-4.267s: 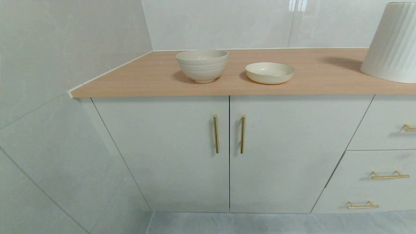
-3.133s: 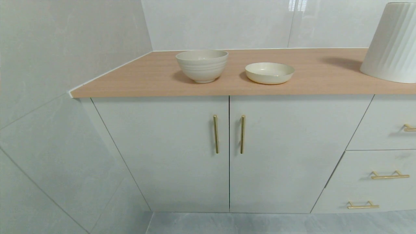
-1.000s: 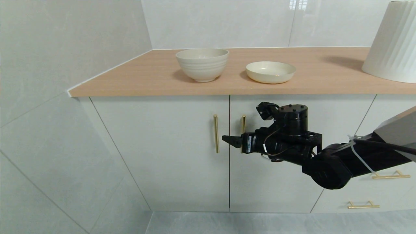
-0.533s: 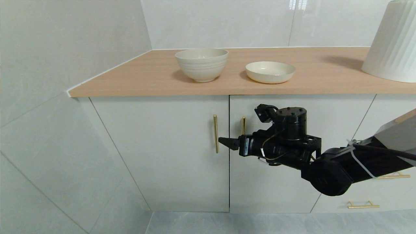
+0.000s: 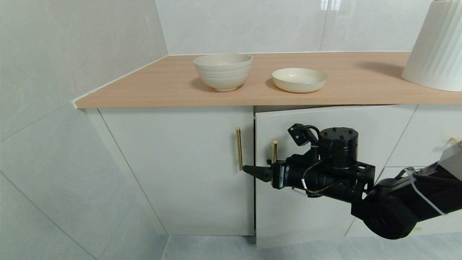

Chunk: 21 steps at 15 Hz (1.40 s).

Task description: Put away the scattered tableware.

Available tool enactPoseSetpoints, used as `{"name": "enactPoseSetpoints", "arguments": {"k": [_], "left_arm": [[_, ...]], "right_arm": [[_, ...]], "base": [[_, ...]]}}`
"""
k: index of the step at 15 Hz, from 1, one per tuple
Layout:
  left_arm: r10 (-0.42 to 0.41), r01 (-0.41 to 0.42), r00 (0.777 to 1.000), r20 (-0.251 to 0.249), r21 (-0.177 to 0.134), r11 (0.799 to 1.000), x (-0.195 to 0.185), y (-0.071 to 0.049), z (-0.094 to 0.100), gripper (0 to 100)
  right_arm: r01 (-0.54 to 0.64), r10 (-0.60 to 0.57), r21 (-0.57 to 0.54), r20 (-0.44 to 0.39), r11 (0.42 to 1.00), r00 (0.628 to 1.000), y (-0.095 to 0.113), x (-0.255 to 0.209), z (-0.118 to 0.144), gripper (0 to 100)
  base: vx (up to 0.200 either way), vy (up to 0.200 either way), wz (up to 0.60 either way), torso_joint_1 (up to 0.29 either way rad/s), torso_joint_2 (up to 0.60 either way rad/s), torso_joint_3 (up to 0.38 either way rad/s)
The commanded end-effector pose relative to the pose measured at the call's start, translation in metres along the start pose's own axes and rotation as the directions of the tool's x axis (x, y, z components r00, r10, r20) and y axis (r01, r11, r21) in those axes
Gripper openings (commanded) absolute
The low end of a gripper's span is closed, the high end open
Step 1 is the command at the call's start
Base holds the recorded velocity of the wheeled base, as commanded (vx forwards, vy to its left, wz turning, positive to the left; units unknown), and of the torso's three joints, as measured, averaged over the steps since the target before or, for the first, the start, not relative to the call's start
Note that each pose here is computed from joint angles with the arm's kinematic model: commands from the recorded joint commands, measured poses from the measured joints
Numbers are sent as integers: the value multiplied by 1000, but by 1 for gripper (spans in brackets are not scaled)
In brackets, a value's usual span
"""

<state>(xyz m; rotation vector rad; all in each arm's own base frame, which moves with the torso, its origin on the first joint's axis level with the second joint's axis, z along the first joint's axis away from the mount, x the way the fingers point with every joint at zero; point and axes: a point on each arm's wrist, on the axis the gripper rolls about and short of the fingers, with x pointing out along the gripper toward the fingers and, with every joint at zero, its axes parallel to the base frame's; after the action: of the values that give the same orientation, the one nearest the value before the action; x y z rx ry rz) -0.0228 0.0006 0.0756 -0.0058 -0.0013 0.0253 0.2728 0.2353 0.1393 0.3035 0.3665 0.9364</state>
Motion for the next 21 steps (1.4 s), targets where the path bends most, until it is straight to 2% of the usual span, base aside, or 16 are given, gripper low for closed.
{"name": "enactPoseSetpoints", "arguments": {"k": [1,6,10,11,12,13,14,15,16,17,19,20,21], "left_arm": [[1,-1,1000,0,0,1000,0,0,0,100],[1,-1,1000,0,-2,1000,0,0,0,100],[-4,4,1000,9,24,1000,0,0,2,100],[-6,5,999,45,23,1000,-4,0,12,100],[-24,23,997,74,18,1000,-10,0,32,100],[-78,77,996,43,16,997,-11,0,57,100],[-140,139,989,39,17,990,-8,0,86,100],[-172,171,985,25,17,985,-3,-1,100,100],[-248,248,967,-53,-10,969,28,-6,141,100],[-295,293,948,-117,-40,955,55,-10,158,100],[-353,347,916,-188,-64,936,94,-16,169,100],[-381,375,895,-233,-74,924,139,-23,169,100],[-413,410,874,-256,-68,910,167,-31,162,100]], "right_arm": [[-34,34,-7,1,999,999,11,-14,-1,100],[-79,78,-17,-15,997,997,22,-25,-22,100],[-90,90,-24,1,996,996,25,-37,-27,100],[-90,90,-22,1,996,996,26,-40,-28,100],[-88,88,-21,-3,996,996,26,-44,-29,100],[-86,86,-19,-9,996,996,26,-48,-31,100],[-83,83,-16,-15,996,996,25,-51,-35,100],[-83,83,-16,-15,996,996,25,-52,-36,100],[-94,95,-26,13,995,995,26,-57,-38,100],[-101,102,-33,30,994,994,26,-61,-39,100],[-102,103,-34,36,994,994,27,-65,-40,100],[-107,108,-36,45,994,993,28,-68,-38,100],[-107,108,-36,45,994,993,29,-70,-38,100]], "base": [[0,0,0,0,0,0],[0,0,0,0,0,0],[0,0,0,0,0,0],[0,0,0,0,0,0],[0,0,0,0,0,0],[0,0,0,0,0,0],[0,0,0,0,0,0],[0,0,0,0,0,0],[0,0,0,0,0,0],[0,0,0,0,0,0],[0,0,0,0,0,0],[0,0,0,0,0,0],[0,0,0,0,0,0]]}}
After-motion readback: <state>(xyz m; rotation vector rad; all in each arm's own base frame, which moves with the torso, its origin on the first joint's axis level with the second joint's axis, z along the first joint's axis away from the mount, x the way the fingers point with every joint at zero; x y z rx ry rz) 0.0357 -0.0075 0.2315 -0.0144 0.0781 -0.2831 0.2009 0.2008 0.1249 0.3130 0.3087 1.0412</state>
